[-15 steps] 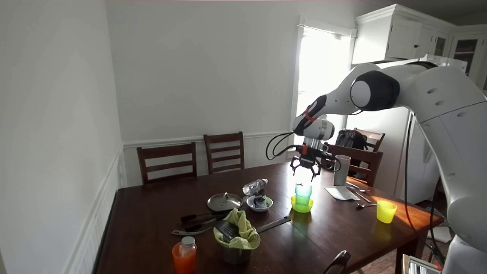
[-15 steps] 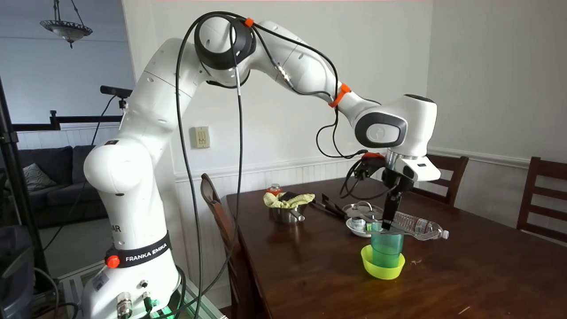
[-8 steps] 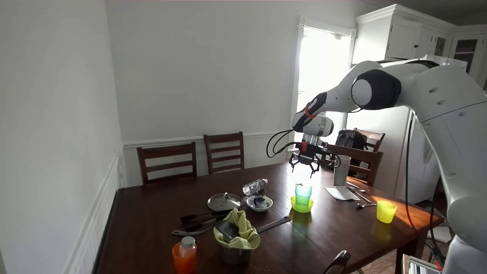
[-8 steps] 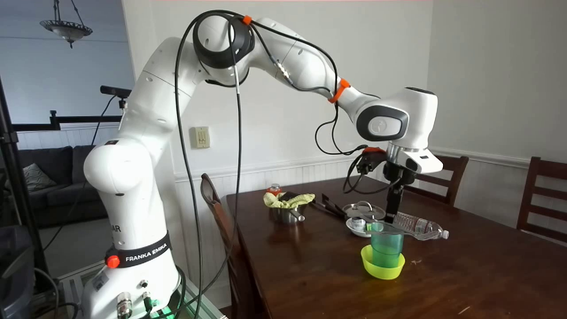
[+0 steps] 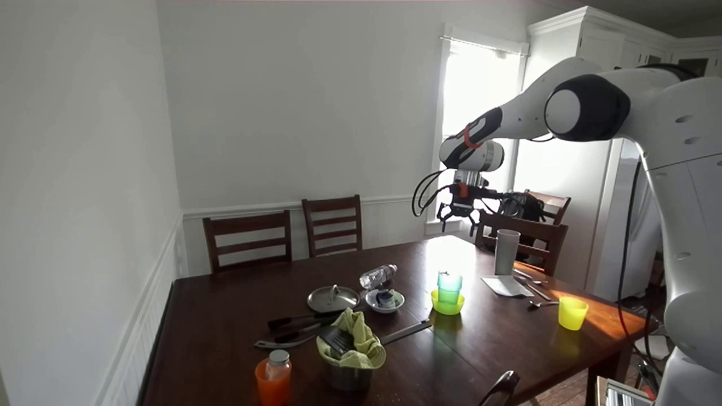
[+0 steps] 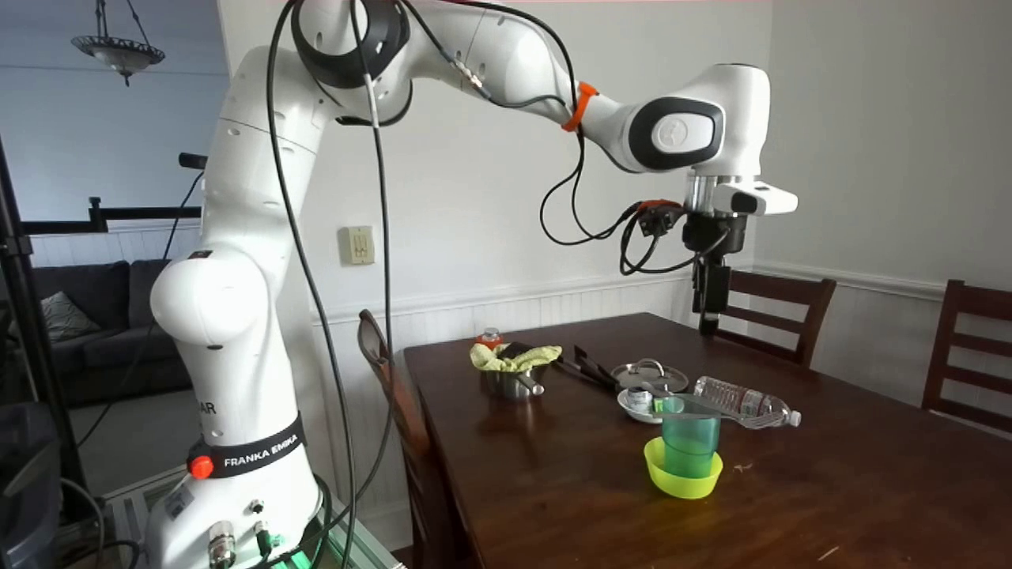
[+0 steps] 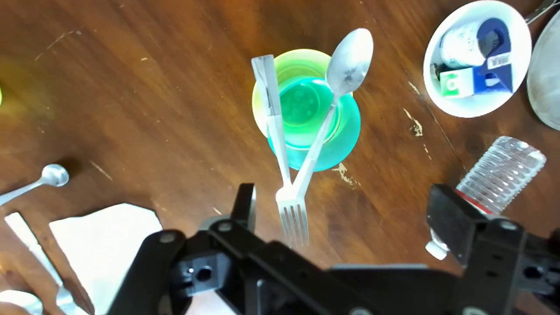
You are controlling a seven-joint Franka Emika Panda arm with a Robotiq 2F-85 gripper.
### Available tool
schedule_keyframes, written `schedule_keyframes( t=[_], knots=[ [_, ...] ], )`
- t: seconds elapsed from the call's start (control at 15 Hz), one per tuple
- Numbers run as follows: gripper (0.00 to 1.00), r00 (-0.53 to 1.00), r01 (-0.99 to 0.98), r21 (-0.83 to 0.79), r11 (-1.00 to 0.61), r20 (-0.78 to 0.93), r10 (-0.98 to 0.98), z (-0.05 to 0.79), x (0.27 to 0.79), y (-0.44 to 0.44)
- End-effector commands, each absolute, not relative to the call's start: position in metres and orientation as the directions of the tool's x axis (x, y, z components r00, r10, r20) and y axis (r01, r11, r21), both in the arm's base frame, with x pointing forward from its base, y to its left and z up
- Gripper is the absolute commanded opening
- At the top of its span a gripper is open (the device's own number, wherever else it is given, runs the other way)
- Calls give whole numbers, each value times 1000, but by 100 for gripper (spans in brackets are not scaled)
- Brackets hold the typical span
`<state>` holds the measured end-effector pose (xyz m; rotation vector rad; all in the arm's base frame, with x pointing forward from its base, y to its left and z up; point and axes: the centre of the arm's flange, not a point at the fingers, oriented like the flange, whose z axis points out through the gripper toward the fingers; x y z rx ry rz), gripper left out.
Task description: Pick up a fork and a spoon and place them on top of the green cup starting with the fork and then the spoon last
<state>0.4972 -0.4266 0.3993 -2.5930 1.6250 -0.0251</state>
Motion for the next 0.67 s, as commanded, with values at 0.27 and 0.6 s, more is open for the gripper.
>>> schedule_keyframes(
  t=[0.27, 0.6],
  knots=[
    [100, 539, -838, -96, -537, 13, -842, 461, 461, -401],
    [100, 526, -846, -83, -526, 25, -850, 459, 473, -409]
  ],
)
